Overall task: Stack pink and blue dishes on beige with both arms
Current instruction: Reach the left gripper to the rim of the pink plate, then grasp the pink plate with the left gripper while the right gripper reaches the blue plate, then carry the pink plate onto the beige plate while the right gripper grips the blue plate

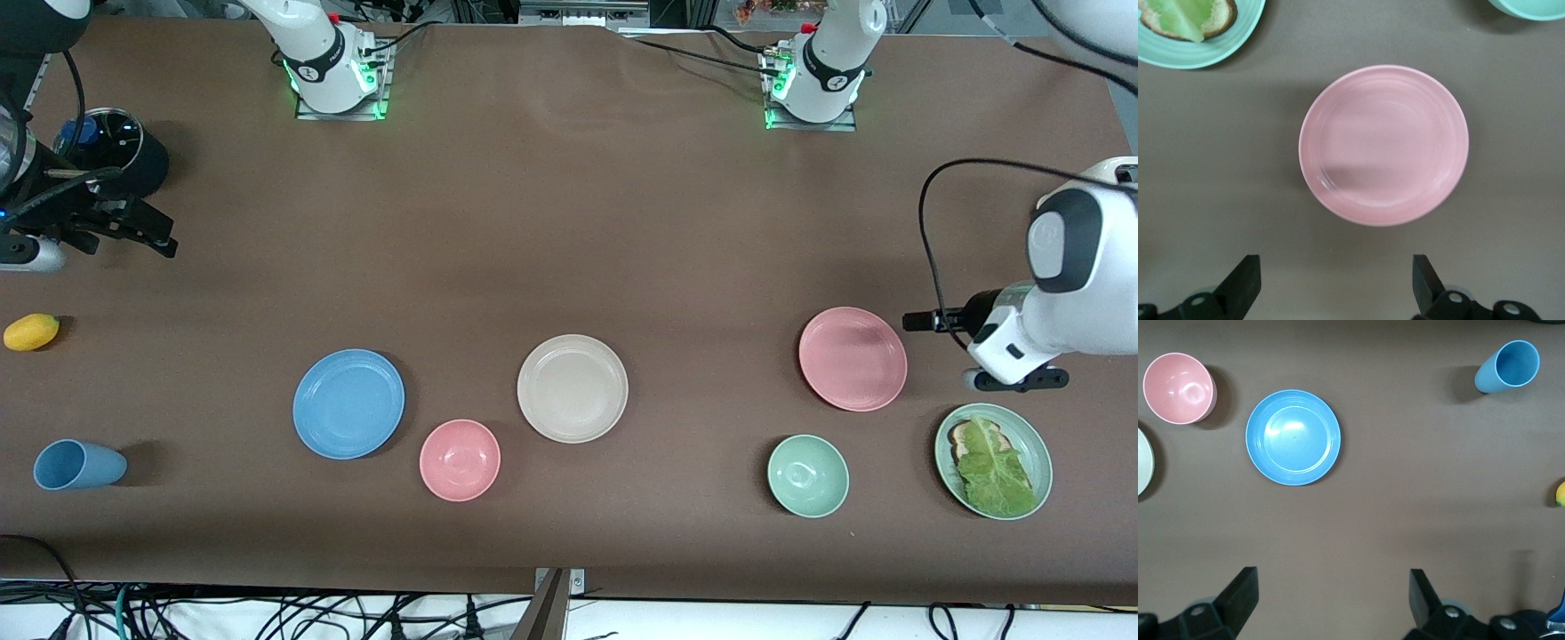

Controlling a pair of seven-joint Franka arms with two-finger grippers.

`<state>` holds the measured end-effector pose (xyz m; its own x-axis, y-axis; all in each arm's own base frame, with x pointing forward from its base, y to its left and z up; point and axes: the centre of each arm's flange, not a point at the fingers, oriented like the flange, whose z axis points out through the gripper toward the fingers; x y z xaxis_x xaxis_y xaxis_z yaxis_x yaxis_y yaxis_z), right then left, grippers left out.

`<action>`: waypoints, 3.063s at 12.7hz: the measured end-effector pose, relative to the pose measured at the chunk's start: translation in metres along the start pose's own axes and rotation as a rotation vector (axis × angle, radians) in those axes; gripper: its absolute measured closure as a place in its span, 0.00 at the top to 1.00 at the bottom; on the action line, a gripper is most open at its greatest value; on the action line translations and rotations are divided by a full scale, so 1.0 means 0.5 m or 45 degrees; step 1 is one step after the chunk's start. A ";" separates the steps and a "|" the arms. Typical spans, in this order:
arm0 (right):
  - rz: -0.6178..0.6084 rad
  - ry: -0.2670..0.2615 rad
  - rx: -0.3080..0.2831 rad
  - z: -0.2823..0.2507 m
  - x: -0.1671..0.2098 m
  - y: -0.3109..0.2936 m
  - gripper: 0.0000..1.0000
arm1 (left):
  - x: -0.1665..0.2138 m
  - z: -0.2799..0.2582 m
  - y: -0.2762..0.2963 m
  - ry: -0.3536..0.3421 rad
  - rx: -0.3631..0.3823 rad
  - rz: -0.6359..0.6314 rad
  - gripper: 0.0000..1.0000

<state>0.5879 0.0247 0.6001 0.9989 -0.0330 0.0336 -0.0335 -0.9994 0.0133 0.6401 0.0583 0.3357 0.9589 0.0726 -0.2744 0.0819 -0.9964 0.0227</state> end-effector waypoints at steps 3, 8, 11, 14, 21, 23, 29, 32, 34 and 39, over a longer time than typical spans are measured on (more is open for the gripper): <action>0.003 0.001 -0.001 0.002 0.001 0.003 1.00 | 0.031 0.096 -0.032 0.063 -0.007 -0.016 1.00; 0.030 -0.019 -0.012 0.025 0.013 0.029 1.00 | 0.078 0.229 -0.076 0.132 -0.014 -0.053 1.00; 0.027 -0.016 -0.010 0.046 0.028 0.027 1.00 | 0.096 0.295 -0.084 0.138 -0.008 -0.053 0.96; -0.012 -0.036 -0.009 0.065 0.035 0.027 1.00 | 0.098 0.301 -0.085 0.136 -0.008 -0.053 0.69; -0.121 -0.148 0.008 0.285 0.112 0.006 1.00 | 0.099 0.284 -0.080 0.133 -0.009 -0.044 0.15; -0.122 -0.155 0.015 0.374 0.140 0.003 1.00 | 0.097 0.250 -0.063 0.094 -0.015 -0.039 0.08; -0.136 -0.134 0.039 0.638 0.191 -0.022 1.00 | 0.058 0.105 0.063 0.013 -0.069 -0.106 0.06; -0.149 -0.092 0.050 0.730 0.201 -0.042 1.00 | 0.042 0.028 0.212 0.024 -0.129 -0.200 0.06; -0.154 -0.065 0.053 0.762 0.204 -0.050 0.98 | 0.023 0.016 0.326 0.013 -0.174 -0.235 0.06; -0.143 -0.037 0.057 0.811 0.207 -0.042 0.83 | 0.012 0.071 0.616 0.099 -0.235 -0.254 0.06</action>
<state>0.7057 0.0363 0.1980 0.9969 0.0791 0.0051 0.0792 -0.9964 -0.0294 0.6611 -0.2496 0.3067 0.9361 0.2771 -0.2165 0.3126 -0.9376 0.1519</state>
